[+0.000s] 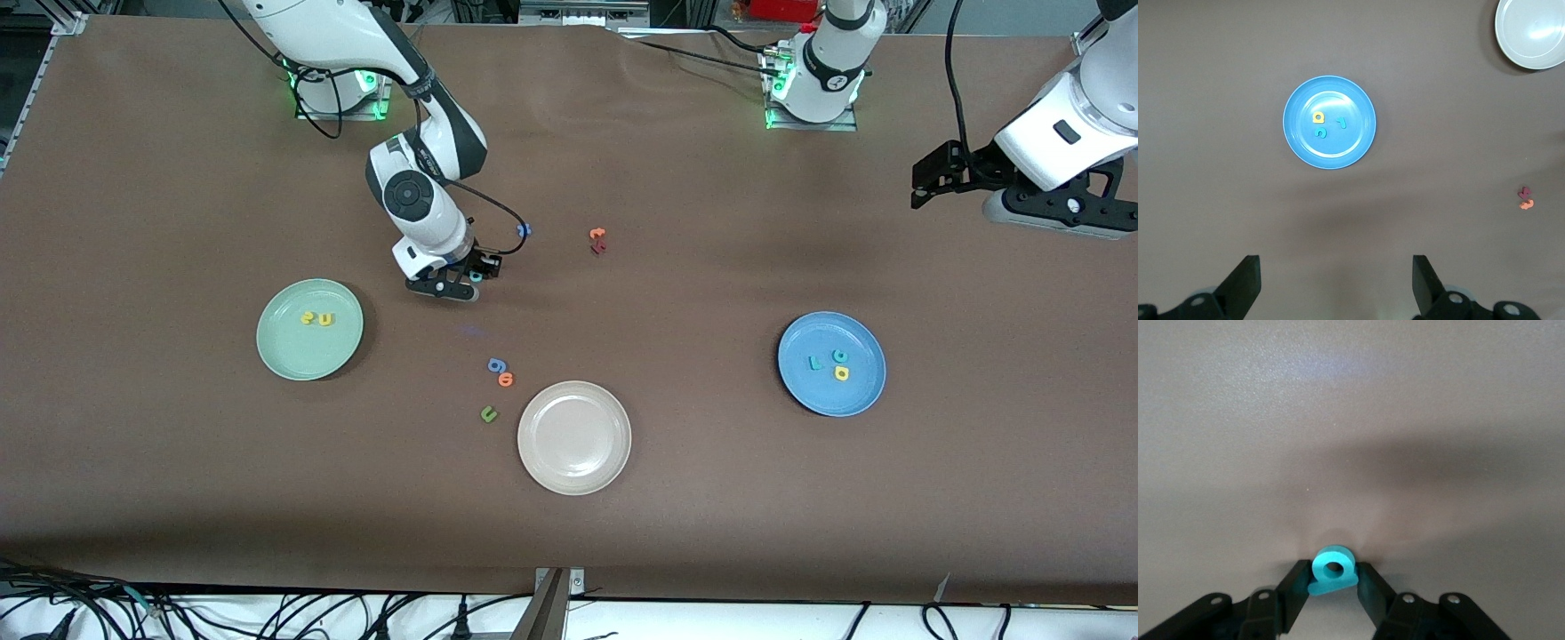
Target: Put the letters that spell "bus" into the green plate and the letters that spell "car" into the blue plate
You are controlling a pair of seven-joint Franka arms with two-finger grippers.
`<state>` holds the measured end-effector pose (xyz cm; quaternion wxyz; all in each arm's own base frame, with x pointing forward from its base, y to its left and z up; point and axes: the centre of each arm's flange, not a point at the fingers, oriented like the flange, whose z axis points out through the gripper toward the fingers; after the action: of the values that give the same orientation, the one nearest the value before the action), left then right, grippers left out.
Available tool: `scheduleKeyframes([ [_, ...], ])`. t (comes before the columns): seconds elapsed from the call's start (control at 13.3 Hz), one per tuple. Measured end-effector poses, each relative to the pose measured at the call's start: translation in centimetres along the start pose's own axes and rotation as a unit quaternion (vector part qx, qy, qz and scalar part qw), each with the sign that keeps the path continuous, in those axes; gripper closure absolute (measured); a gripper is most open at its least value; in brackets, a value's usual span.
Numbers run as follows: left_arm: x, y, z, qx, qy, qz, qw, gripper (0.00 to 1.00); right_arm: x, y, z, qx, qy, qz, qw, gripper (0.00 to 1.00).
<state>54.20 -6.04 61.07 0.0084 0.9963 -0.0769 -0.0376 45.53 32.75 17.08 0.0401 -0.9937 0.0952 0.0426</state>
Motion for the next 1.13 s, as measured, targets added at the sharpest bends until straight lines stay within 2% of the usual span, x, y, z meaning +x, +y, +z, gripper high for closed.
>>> scheduleKeyframes([
  [0.3,0.0,0.0,0.0,0.0,0.0,0.0,1.0,0.0,0.4,0.2,-0.4,0.002,0.004,-0.005,1.0,0.62],
  [0.45,0.0,0.0,0.0,0.0,0.0,0.0,1.0,0.0,1.8,1.4,-1.8,0.0,0.003,-0.016,1.0,0.66],
  [0.83,0.0,0.0,0.0,0.0,0.0,0.0,1.0,0.0,8.3,11.2,-8.8,-0.021,-0.026,-0.068,0.997,0.67],
  [1.13,0.0,0.0,0.0,0.0,0.0,0.0,1.0,0.0,12.5,20.5,-11.2,-0.025,-0.041,-0.107,0.993,0.67],
])
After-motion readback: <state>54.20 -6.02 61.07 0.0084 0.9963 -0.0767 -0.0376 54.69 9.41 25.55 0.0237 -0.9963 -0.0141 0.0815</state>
